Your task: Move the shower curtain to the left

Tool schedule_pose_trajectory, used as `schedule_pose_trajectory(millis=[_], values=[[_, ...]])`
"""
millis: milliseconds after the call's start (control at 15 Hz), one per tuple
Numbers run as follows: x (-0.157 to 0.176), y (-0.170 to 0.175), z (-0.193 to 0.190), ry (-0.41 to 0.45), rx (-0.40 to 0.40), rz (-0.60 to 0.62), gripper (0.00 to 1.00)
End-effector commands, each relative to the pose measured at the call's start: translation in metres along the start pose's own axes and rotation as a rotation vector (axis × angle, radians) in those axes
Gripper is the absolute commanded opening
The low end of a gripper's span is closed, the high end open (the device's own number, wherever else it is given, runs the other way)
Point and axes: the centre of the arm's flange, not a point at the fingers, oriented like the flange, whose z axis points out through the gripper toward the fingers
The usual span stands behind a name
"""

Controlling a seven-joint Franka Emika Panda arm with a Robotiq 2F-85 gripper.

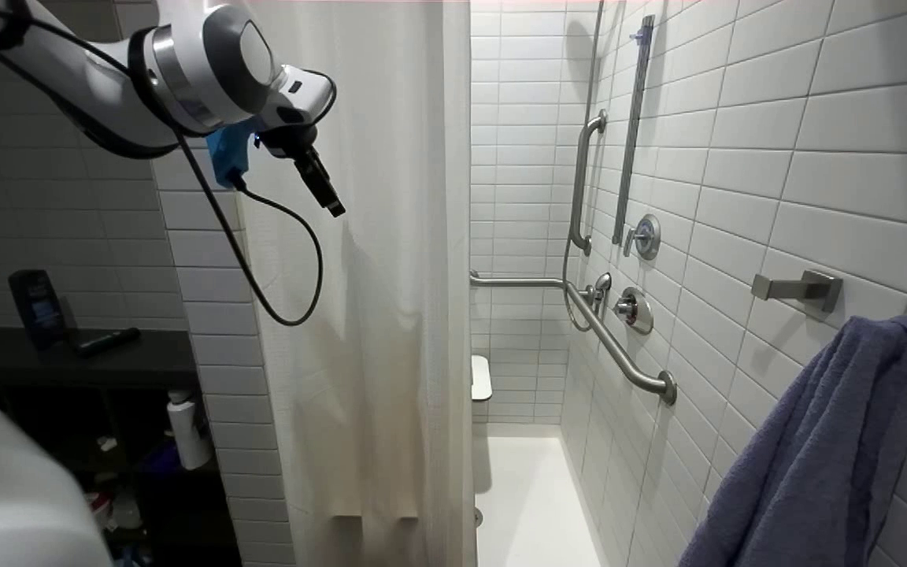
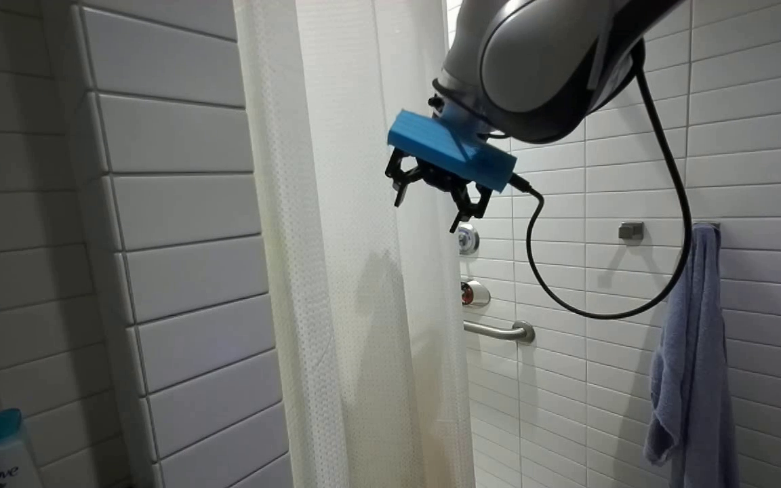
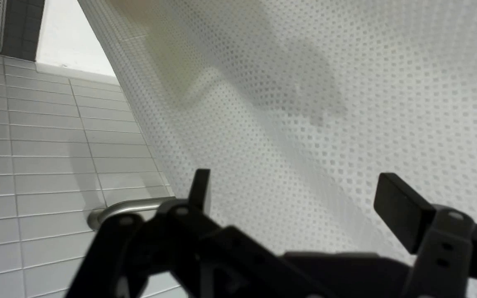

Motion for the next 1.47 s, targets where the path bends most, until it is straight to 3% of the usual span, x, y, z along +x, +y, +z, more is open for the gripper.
schedule_pose_trajectory(millis=[0,467,667,1067,1400], values=[[-0.008,-0.007,0.003,0.049,-0.015,0.101,1.00],[-0.006,-0.003,0.001,0.021,-0.006,0.085,1.00],[-0.003,0.000,0.002,0.037,0.002,0.017,1.00],[0.003,-0.005,0.002,0.129,0.196,-0.214,1.00],[0.005,-0.005,0.002,0.142,0.267,-0.288,1.00]])
